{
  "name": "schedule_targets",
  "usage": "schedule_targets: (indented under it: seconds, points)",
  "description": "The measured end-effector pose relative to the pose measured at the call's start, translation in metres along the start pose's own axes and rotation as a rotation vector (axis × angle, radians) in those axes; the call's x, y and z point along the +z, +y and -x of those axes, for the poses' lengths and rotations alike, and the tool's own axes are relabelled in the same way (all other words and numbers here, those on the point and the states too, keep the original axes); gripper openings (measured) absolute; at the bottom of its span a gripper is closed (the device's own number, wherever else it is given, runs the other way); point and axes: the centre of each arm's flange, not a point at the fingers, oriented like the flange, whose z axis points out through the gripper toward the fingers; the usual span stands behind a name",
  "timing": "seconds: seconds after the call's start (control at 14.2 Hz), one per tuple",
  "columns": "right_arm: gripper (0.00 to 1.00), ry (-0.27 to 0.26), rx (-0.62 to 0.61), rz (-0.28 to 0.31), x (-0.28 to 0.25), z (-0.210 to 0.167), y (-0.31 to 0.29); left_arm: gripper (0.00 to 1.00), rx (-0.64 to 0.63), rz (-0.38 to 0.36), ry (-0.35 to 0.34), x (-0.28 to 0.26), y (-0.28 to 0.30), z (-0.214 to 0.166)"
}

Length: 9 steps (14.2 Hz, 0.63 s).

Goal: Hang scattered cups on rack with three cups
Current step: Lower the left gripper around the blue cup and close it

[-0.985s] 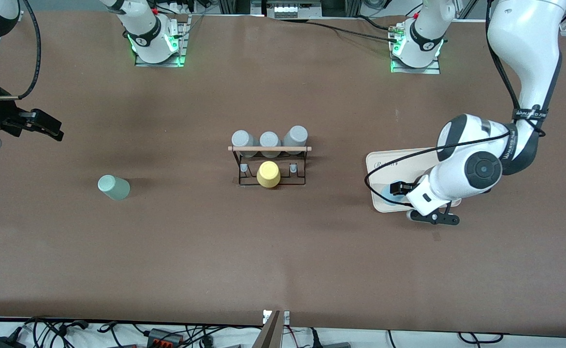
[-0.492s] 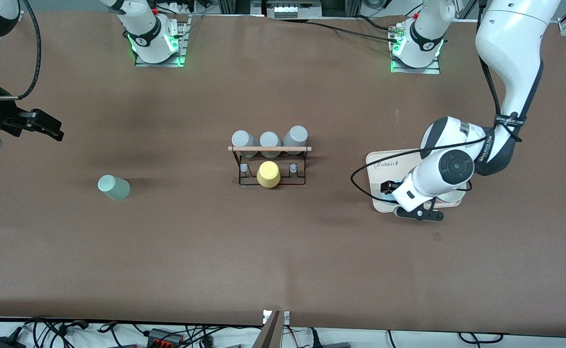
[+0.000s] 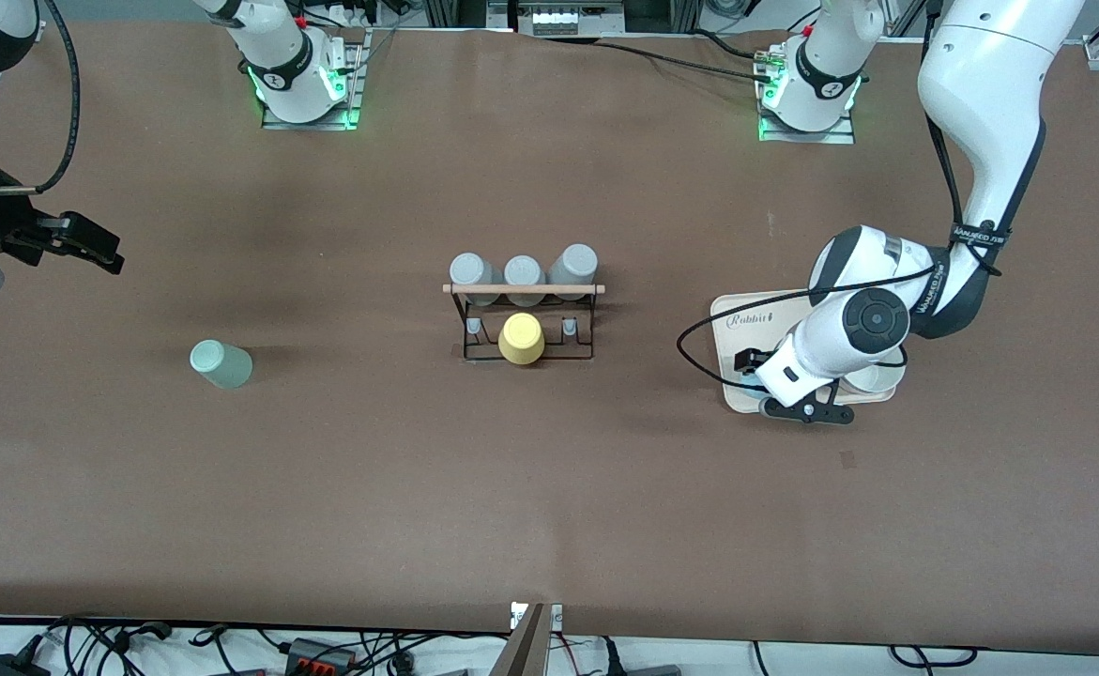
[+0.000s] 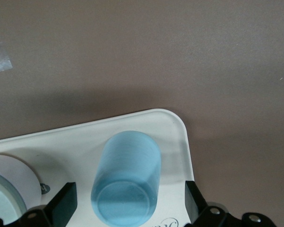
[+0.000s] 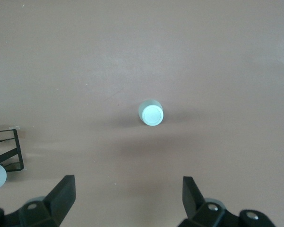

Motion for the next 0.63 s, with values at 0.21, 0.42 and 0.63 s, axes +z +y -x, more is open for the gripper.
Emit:
schedule_targets:
  seconds: [0.21,0.42,0.63]
  points:
    - [1.0,0.0,0.0,0.0,0.0,0.0,0.0,1.0,-0.004,0.01,0.017,0.009,-0.002,-0.002]
    - [1.0,0.0,0.0,0.0,0.0,0.0,0.0,0.96,-0.02,0.019,0.025,0.019,-0.01,-0.005]
    - [1.0,-0.001,0.0,0.0,0.0,0.0,0.0,0.8,-0.012,-0.002,0.038,0.02,-0.02,-0.008]
